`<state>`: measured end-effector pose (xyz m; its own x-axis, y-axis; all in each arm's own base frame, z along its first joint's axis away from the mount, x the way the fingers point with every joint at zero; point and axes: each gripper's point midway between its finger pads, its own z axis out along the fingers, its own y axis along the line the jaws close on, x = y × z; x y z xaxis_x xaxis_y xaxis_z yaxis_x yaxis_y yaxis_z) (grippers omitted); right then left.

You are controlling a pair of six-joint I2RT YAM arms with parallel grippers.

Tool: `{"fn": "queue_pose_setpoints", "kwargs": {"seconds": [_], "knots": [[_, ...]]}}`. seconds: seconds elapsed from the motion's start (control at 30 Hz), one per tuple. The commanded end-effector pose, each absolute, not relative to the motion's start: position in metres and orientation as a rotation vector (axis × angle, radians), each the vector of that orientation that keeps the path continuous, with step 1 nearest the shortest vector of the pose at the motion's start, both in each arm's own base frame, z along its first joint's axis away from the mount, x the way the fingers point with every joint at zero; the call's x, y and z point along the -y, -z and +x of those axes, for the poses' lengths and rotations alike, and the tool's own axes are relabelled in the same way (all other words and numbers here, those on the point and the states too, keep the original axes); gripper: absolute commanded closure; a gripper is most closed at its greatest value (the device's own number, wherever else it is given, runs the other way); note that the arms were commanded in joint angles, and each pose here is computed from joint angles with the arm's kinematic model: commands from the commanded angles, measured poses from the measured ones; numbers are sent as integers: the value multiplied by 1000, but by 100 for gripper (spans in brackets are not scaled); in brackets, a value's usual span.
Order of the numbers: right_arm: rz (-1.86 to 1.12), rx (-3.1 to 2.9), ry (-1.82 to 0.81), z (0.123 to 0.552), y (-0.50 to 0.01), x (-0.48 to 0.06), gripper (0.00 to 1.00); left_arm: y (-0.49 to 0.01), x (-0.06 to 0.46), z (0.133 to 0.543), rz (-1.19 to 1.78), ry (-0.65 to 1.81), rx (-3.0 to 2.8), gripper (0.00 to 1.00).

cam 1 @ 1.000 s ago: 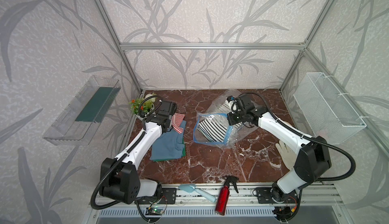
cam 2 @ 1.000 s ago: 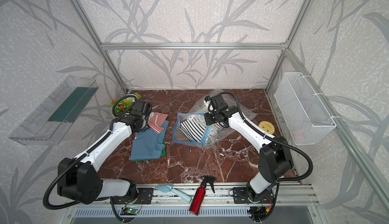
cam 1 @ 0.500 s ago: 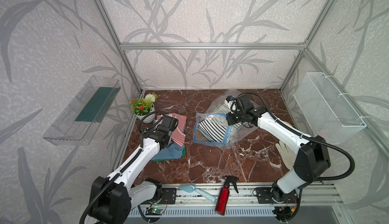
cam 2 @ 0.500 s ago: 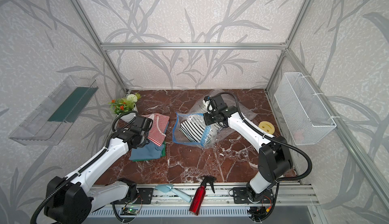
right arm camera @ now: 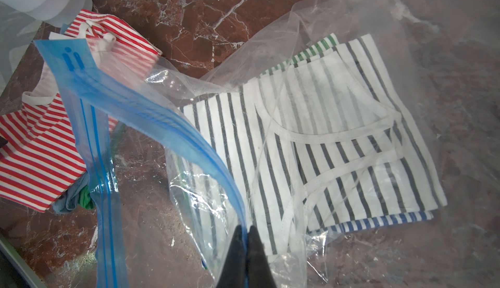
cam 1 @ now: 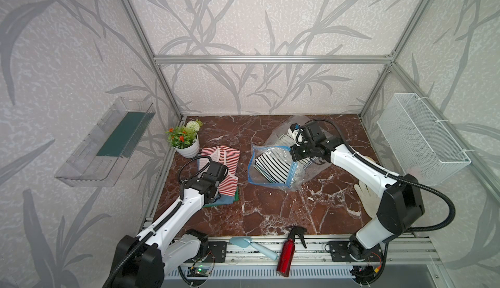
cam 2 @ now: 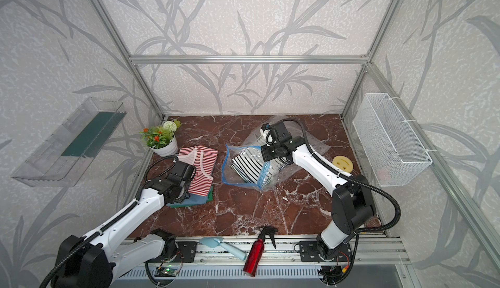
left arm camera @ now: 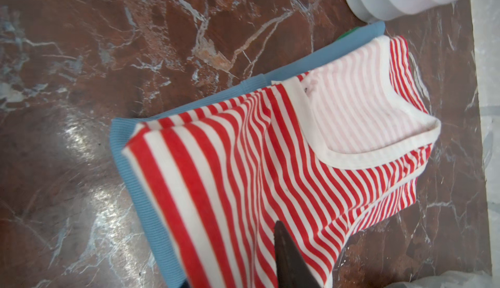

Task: Take the tank top out of the vacuum bag
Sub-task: Place the tank top on the tank top.

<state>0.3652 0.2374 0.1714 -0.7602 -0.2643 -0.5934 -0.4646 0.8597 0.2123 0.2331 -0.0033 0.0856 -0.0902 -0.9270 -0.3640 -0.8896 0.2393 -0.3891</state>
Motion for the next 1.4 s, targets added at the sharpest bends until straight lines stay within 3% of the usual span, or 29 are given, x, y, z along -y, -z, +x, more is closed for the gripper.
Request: {"fn": "queue_pose_setpoints", "kwargs": {"seconds": [0.0,0.2,0.47,0.8,1.37], "knots": [[-531,-2457,-484,367,-175,-242,100,-84,-5,213,-1617,6,-2036,62],[-531,-2465,-487,368,-169,-243,100,-92,-6,187,-1448,-50,-2234,56],[-530,-2469,-490,369,-166,-244,100,-124,35,189,-977,147,-2490,56],[-527,-2476,-486,365,-164,-242,100,-116,92,231,-323,-172,-2804,59],[-527,-2479,-474,364,-164,-240,100,-77,99,229,-128,-380,-2916,59]]}}
